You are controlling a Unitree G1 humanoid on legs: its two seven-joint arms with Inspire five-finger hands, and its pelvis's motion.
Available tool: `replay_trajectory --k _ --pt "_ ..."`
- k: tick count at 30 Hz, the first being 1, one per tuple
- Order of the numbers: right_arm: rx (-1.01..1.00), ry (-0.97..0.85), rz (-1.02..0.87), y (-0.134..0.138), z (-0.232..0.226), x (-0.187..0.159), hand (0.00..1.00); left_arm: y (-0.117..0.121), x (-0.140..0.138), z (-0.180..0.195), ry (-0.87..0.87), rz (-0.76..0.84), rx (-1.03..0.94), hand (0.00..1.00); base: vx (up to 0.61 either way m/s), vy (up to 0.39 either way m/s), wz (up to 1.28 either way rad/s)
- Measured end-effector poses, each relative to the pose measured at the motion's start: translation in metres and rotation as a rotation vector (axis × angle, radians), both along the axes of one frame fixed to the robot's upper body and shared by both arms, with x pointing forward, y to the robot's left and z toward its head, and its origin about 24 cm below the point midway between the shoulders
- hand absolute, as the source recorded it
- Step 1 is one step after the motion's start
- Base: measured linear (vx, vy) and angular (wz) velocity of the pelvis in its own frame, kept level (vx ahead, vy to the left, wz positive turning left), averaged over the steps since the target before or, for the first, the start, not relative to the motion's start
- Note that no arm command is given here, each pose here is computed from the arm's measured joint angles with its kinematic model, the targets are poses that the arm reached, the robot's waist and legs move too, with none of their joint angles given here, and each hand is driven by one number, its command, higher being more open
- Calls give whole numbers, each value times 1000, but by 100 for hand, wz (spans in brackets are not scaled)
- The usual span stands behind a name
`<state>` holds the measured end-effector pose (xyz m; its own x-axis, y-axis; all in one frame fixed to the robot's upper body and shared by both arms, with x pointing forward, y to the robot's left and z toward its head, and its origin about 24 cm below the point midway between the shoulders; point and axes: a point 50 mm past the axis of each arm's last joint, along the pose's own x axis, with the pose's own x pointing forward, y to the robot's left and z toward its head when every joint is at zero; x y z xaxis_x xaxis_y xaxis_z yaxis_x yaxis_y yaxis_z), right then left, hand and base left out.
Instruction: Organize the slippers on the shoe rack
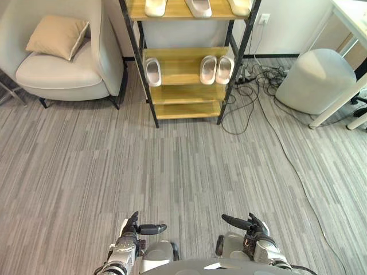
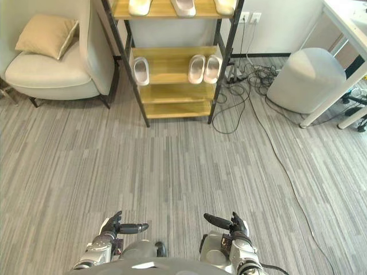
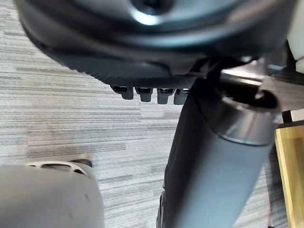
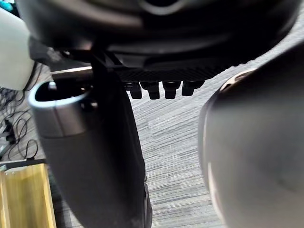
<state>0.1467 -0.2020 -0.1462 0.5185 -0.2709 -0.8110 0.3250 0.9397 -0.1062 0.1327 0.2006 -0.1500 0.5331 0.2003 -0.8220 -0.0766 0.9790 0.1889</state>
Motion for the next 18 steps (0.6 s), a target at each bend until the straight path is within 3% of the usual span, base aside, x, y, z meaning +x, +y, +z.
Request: replay_trajectory --k 3,8,12,18 --pt "-3 2 -3 -1 0 -3 100 1 -6 -2 17 5 -1 100 478 -212 33" --pt "-37 10 -24 -18 1 -5 100 -26 -9 -7 31 43 -80 100 504 -289 17" --pt "-16 44 -36 -10 -5 -20 100 -19 3 -1 -33 63 -69 100 448 -211 14" --pt "10 65 -86 -7 -8 -26 100 -20 19 7 -98 50 -68 100 436 23 -11"
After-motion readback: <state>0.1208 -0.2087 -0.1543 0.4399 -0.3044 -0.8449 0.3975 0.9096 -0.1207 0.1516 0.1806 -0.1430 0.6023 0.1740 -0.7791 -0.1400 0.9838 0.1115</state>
